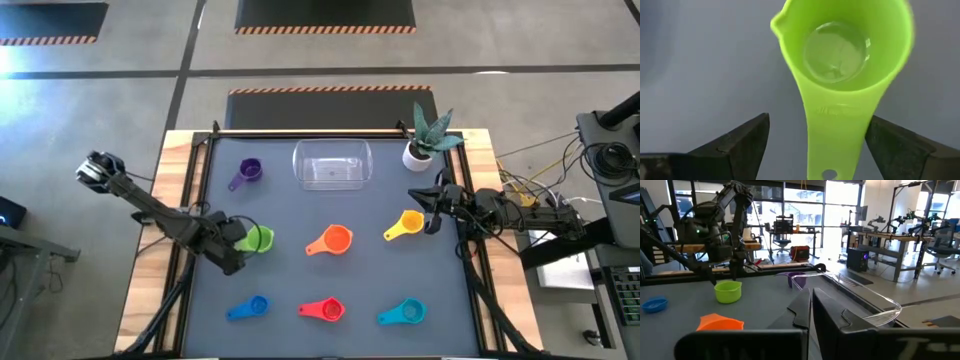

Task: Nest measuring cups in basket
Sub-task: Stack the green measuring cup on top of the orange measuring cup

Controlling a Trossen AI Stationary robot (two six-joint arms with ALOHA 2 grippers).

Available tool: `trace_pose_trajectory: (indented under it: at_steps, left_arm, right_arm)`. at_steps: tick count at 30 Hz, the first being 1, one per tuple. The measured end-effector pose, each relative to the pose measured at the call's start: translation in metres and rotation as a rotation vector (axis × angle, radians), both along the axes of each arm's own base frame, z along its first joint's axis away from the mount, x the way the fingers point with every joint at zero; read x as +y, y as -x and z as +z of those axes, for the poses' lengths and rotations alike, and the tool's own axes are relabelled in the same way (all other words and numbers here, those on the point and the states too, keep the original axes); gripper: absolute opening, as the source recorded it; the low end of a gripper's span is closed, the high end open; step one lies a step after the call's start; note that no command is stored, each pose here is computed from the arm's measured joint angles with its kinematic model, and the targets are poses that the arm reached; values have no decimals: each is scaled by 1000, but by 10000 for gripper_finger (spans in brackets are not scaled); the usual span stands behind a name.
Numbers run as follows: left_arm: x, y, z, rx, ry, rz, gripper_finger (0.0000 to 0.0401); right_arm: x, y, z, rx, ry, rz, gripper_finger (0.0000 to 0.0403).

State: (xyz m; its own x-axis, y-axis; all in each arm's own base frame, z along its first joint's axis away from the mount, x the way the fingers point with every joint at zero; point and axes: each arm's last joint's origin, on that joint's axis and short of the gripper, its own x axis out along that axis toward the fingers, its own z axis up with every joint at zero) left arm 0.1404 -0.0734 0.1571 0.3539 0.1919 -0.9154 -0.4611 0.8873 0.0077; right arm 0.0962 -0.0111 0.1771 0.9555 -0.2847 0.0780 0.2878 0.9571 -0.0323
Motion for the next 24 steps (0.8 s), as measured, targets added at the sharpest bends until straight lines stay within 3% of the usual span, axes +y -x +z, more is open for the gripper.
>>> trace_pose_trajectory:
  at_steps: [6,12,16,19,24]
  left_arm:
    - [-3,-5,-8,61,-43,-26,245]
    - [-10,-16,-5,85,-76,-111,128]
    - [-11,-22,-1,89,-91,-158,105]
    - [-10,-26,3,80,-93,-168,50]
    - [-11,-33,15,25,-131,-180,15]
  right_arm:
    - [0,0,0,0,0,0,9]
    - [0,0,0,0,0,0,9]
    - [0,0,0,0,0,0,9]
    - [0,0,0,0,0,0,9]
    - [0,0,0,0,0,0,9]
